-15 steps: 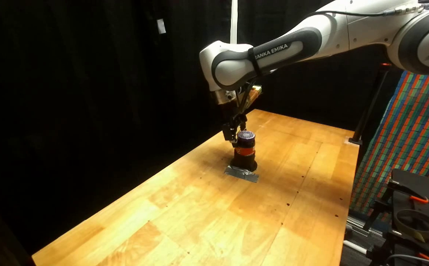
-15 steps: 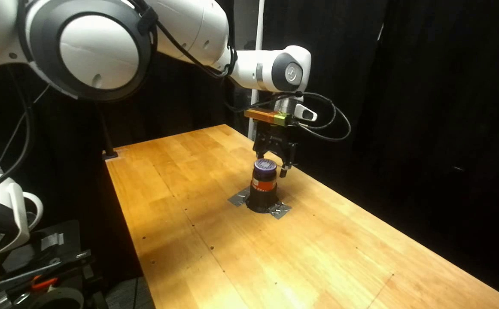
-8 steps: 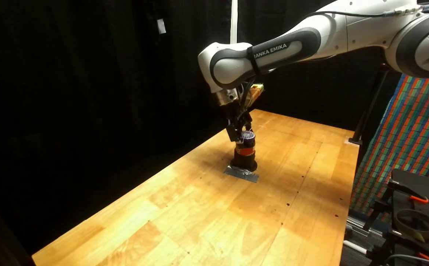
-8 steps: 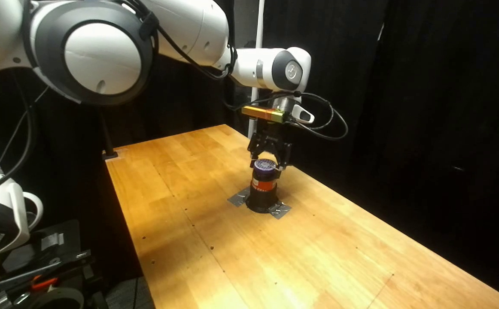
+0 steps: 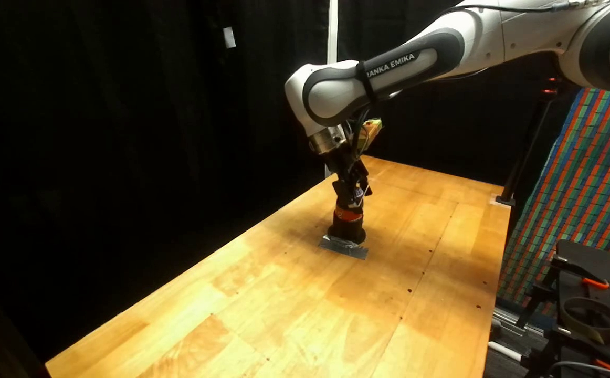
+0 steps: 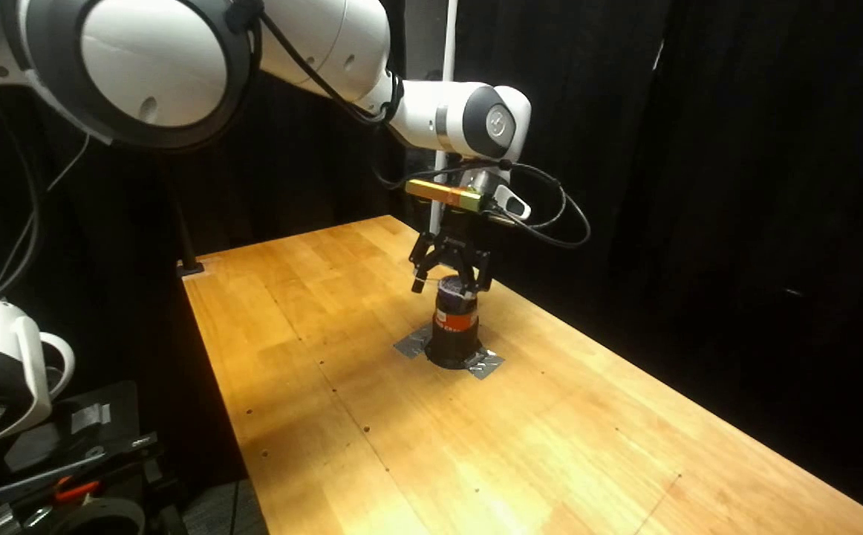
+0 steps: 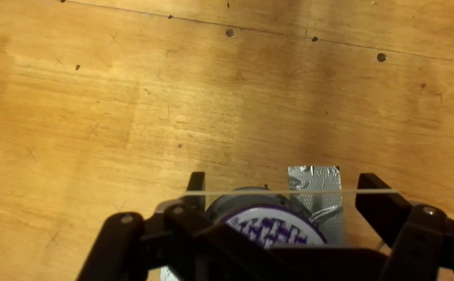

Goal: Put the rubber band around the brown cup

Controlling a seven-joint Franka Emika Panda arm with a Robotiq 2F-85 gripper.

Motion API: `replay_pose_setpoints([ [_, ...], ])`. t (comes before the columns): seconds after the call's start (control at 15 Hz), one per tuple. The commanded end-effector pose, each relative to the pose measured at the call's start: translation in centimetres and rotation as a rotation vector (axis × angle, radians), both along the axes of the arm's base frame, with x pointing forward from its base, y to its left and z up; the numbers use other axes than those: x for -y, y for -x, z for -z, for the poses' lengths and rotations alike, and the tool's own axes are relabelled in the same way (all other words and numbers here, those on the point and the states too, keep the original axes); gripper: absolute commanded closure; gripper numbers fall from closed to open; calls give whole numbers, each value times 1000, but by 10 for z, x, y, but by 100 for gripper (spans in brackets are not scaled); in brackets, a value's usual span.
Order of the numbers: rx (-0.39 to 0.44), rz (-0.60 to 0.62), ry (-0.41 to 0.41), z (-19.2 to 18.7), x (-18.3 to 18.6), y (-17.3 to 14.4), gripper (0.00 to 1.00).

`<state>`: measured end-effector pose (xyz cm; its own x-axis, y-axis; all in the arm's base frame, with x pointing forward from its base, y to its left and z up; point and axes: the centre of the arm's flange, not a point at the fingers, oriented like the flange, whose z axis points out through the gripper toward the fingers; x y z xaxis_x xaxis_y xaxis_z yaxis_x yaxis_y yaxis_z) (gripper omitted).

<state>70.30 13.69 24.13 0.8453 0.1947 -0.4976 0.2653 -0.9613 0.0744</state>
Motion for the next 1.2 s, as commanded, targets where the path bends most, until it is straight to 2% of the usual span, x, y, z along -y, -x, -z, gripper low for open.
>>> replay_pose_setpoints([
  [0.0, -12, 4, -31, -8, 14, 61, 0],
  [0.2, 36, 7, -39, -6, 16, 82, 0],
  [0.27, 63, 8, -41, -6, 15, 87, 25],
  [0.33, 94, 5, -41, -4, 13, 92, 26],
  [0.4, 118, 3, -43, -3, 12, 95, 32],
  [0.6, 189, 12, -53, 1, 8, 110, 58],
  [0.8, 282, 23, -54, 5, 4, 125, 80],
  [1.07, 415, 35, -66, 18, -6, 151, 87],
  [1.13, 456, 39, -75, 21, -8, 159, 82],
])
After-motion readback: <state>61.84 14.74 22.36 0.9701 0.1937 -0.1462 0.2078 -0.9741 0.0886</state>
